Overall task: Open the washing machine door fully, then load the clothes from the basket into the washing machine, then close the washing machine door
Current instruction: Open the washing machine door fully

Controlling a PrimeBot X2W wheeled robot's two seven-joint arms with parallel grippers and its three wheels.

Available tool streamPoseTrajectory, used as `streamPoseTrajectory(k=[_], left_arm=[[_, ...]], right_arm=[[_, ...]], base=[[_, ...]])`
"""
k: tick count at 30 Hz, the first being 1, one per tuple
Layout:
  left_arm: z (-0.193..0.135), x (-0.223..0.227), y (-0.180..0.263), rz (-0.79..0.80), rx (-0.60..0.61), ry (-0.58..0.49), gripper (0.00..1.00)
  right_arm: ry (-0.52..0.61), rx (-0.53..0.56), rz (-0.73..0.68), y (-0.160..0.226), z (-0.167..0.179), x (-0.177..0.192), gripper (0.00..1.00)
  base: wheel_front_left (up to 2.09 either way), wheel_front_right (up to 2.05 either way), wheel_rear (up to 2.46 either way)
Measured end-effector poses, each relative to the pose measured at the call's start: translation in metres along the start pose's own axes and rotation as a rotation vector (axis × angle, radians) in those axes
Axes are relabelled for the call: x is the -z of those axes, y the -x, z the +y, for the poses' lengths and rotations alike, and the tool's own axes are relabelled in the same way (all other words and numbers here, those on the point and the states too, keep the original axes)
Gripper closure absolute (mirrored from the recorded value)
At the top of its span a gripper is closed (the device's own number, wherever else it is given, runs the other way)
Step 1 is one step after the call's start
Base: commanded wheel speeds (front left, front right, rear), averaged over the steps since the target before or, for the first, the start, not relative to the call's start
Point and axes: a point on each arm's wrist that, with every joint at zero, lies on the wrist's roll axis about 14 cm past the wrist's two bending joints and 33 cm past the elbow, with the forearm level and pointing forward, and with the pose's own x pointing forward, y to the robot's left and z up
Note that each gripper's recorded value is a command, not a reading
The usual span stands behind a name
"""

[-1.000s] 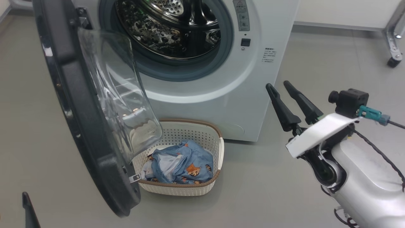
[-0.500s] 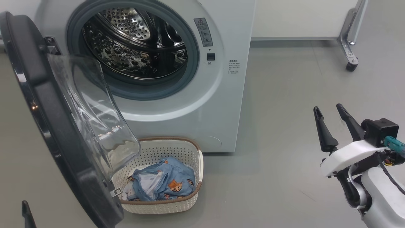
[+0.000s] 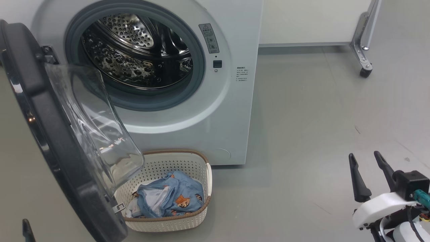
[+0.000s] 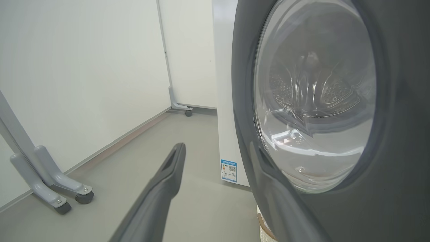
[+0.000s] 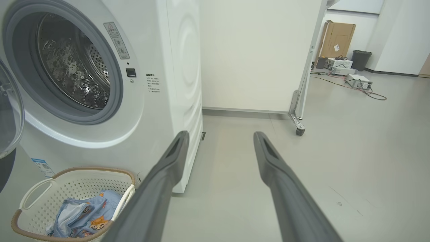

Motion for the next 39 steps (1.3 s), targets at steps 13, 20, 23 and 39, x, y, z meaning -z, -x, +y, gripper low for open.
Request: streamPoseTrajectory(k=[13,20,23,39], left_arm=[[-0.010,0.004,0.000,0.017,0.034,-0.015,0.00],[-0.011,0.005,0.000,0.018,0.036,-0.015,0.00],[-0.011,0.005,0.000,0.019,0.036,-0.014,0.00],[-0.014,0.008,0.002,0.027,0.044,-0.011,1.00]], right_arm=[[-0.027,0.114,0.021,0.026,-0.015,0.016,0.00],[-0.026,0.134,0.021,0.030,-0.015,0.018,0.00],[-0.026,0.140,0.024,0.032,-0.015,0.020,0.00],[-0.016,0.130,0.020,0.034,-0.014,0.021,0.00]], base=[[0.00,0.00,0.00],[0.00,0.00,0.00],[0.00,0.00,0.00],[0.00,0.00,0.00]])
